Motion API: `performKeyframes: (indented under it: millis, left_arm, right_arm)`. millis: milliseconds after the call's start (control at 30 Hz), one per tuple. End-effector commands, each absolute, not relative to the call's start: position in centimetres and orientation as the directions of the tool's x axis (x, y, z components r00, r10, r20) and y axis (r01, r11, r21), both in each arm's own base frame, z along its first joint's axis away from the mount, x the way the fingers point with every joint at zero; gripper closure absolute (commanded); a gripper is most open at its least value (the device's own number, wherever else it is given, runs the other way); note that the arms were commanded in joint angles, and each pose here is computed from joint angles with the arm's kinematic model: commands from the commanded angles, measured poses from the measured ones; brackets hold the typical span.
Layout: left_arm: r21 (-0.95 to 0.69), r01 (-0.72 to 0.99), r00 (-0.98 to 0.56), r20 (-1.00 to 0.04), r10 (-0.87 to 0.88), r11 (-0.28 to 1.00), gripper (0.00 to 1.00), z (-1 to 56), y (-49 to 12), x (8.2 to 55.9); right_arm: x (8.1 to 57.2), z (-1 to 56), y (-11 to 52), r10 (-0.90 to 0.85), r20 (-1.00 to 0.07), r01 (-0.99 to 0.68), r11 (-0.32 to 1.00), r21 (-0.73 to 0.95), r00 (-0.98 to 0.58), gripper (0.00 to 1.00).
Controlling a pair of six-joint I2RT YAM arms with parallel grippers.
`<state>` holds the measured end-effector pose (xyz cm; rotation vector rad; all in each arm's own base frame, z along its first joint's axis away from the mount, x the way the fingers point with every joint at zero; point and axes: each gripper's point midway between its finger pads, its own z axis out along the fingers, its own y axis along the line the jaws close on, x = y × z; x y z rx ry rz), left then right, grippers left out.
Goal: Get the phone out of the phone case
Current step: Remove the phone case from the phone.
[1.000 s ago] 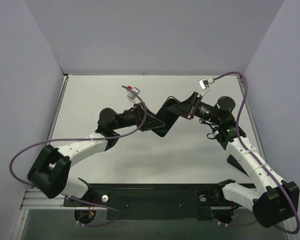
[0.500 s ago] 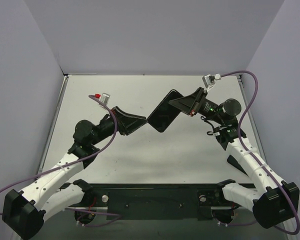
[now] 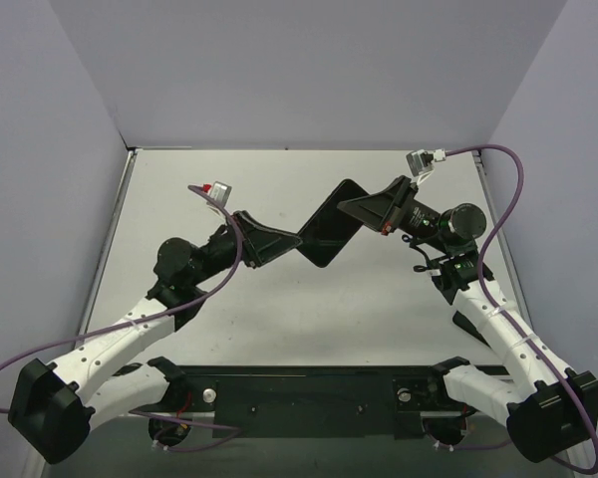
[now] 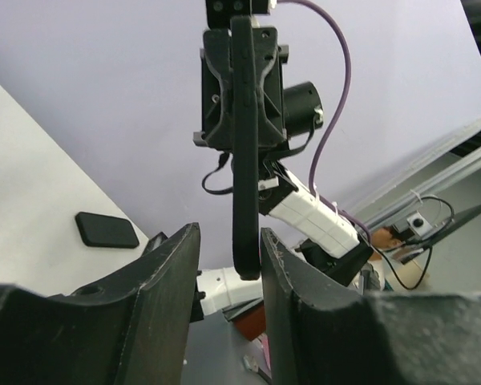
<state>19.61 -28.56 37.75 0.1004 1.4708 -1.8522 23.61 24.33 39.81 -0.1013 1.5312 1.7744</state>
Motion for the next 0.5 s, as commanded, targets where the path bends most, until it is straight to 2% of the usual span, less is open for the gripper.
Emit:
performKeyframes:
  millis: [0, 100, 233, 467]
  left_arm:
    - [-0.715, 0.682, -0.685, -0.550, -0.478, -0.154, 0.56, 41.6, -29.5, 16.8]
    - [-0.710, 0.690, -0.674, -0.558, -0.485, -0.141, 0.66, 41.6, -29.6, 16.5]
    - [-0.693, 0.709, -0.644, -0.563, -0.517, -0.129, 0.71, 41.8, -28.8, 16.1]
    - [-0.670, 0.731, -0.624, -0.578, -0.525, -0.130, 0.71, 42.2, -28.4, 15.7]
  right_arm:
    - [21.5, 44.1, 23.8, 0.536, -0.575, -0.705, -0.056, 0.707, -0.619, 1.00]
    - [21.4, 43.9, 23.8, 0.531, -0.569, -0.700, -0.064, 0.712, -0.628, 1.00]
    - [21.0, 43.7, 23.8, 0.525, -0.572, -0.700, -0.064, 0.711, -0.630, 1.00]
    - [20.2, 44.4, 23.9, 0.511, -0.578, -0.707, -0.088, 0.702, -0.637, 1.00]
